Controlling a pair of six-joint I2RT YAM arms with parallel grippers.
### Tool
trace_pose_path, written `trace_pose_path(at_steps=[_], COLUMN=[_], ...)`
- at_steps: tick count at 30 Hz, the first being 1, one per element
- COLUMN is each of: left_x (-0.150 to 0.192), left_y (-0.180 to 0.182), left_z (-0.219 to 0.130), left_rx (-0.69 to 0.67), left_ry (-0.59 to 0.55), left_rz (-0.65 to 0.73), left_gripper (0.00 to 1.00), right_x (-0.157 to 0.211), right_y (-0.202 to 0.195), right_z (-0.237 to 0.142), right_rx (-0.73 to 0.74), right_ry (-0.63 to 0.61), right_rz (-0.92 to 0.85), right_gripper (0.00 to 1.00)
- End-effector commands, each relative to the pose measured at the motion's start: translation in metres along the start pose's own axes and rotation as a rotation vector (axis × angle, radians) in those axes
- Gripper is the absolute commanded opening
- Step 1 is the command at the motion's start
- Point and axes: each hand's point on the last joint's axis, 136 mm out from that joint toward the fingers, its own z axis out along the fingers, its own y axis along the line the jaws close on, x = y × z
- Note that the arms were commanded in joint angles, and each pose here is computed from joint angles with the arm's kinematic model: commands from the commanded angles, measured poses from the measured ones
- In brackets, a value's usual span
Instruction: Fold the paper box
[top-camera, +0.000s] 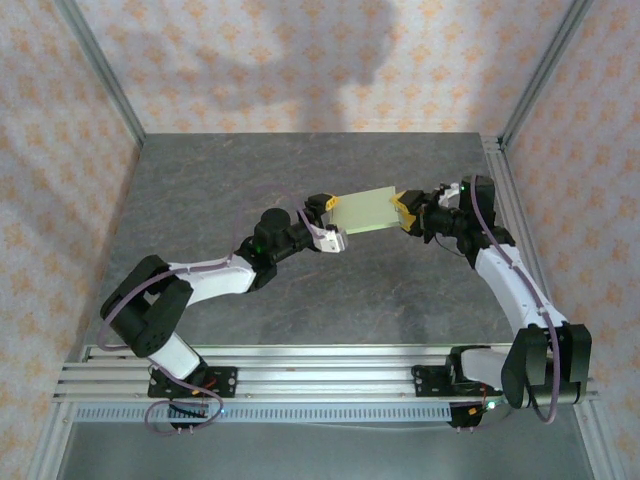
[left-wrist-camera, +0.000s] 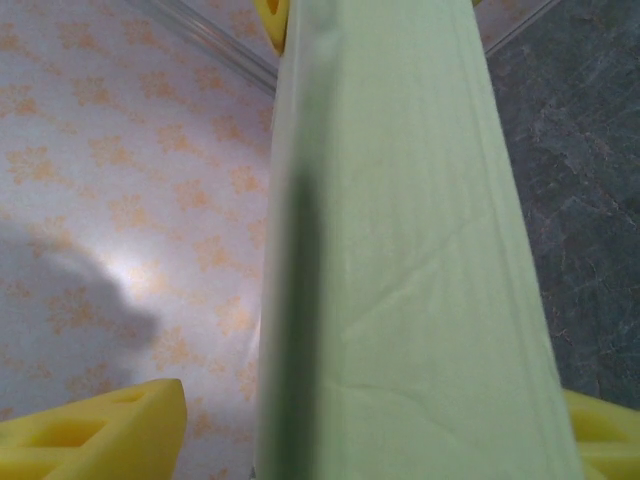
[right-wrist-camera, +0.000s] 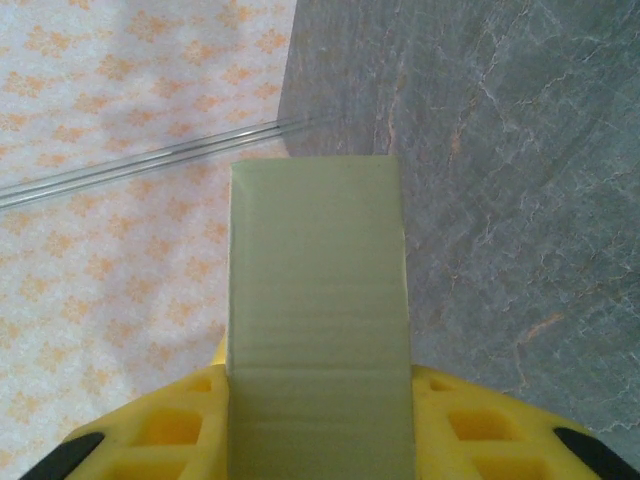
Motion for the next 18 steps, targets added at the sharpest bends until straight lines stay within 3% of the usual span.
trace_pose_path(at_steps=[1, 18], left_x=[-0.017, -0.015], left_y=[0.018, 0.005], left_z=[-0.004, -0.003], left_rx=[-0.029, 0.043], left_ry=[-0.045, -0.035], left_rz=[0.019, 0.0], left_gripper=[0.67, 0.42], right_x=[0.004, -0.005], right_y=[0.009, 0.008], right_z=[-0.006, -0.006], right_rx=[-0.004, -0.008], right_ry=[0.013, -0.041], right_rz=[-0.01, -0.008], right_gripper=[0.36, 0.41])
